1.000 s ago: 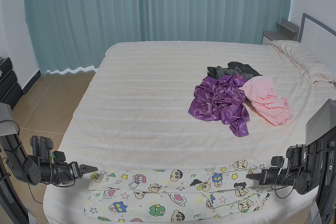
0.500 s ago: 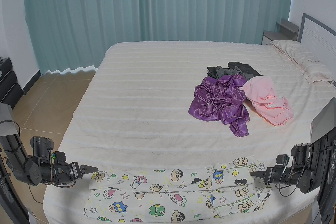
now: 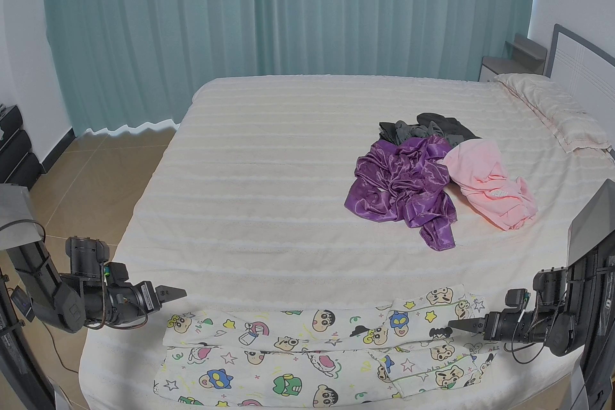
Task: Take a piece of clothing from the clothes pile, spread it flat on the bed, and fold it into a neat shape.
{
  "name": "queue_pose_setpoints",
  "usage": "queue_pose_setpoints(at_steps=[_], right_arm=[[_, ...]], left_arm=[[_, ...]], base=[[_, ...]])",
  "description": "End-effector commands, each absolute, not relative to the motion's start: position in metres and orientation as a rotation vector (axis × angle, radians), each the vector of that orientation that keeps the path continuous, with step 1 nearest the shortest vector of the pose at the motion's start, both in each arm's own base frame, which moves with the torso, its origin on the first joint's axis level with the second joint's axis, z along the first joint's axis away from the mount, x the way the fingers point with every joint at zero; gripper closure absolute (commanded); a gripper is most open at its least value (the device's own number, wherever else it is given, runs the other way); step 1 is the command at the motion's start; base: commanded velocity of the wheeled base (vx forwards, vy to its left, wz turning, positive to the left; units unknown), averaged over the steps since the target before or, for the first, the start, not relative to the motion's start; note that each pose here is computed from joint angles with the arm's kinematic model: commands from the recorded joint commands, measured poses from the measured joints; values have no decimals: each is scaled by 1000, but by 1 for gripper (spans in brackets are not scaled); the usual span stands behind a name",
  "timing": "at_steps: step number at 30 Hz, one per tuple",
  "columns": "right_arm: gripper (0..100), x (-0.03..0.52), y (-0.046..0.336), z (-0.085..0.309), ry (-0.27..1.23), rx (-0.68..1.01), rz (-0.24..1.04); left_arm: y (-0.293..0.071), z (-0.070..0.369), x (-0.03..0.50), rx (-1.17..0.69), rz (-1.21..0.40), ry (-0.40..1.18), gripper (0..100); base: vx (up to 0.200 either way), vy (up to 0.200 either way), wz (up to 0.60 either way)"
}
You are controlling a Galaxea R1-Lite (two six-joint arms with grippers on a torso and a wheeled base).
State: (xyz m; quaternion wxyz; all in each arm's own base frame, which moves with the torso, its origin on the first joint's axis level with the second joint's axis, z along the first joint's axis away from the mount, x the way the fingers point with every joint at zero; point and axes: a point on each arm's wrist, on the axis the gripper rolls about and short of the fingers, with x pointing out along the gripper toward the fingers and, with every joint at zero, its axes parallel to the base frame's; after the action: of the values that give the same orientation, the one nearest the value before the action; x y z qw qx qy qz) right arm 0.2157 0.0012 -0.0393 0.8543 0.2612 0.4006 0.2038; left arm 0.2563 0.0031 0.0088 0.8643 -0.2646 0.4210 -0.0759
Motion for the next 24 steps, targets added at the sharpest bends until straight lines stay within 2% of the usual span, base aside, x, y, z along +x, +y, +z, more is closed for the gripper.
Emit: queue_pose_setpoints(at_steps=[1,3,14,15,24], right_arm=[[0,215,0,-35,827,549,429],[0,214,0,-35,828,550,430],[0,213,0,-34,828,555,442],[0,213,0,-33,827,555,443],[0,213,0,-34,830,556,442]], left_arm=[[-14,-1,260,-521,-187,927,0],[-24,-11,262,-493,-188,960,0],[-25,-14,263,-466,-147,964,0],[-25,-14,262,-466,-147,964,100],[-20,-5,259,-469,-132,936,100]], base=[[0,0,0],[0,0,0],[0,0,0],[0,0,0],[0,0,0]])
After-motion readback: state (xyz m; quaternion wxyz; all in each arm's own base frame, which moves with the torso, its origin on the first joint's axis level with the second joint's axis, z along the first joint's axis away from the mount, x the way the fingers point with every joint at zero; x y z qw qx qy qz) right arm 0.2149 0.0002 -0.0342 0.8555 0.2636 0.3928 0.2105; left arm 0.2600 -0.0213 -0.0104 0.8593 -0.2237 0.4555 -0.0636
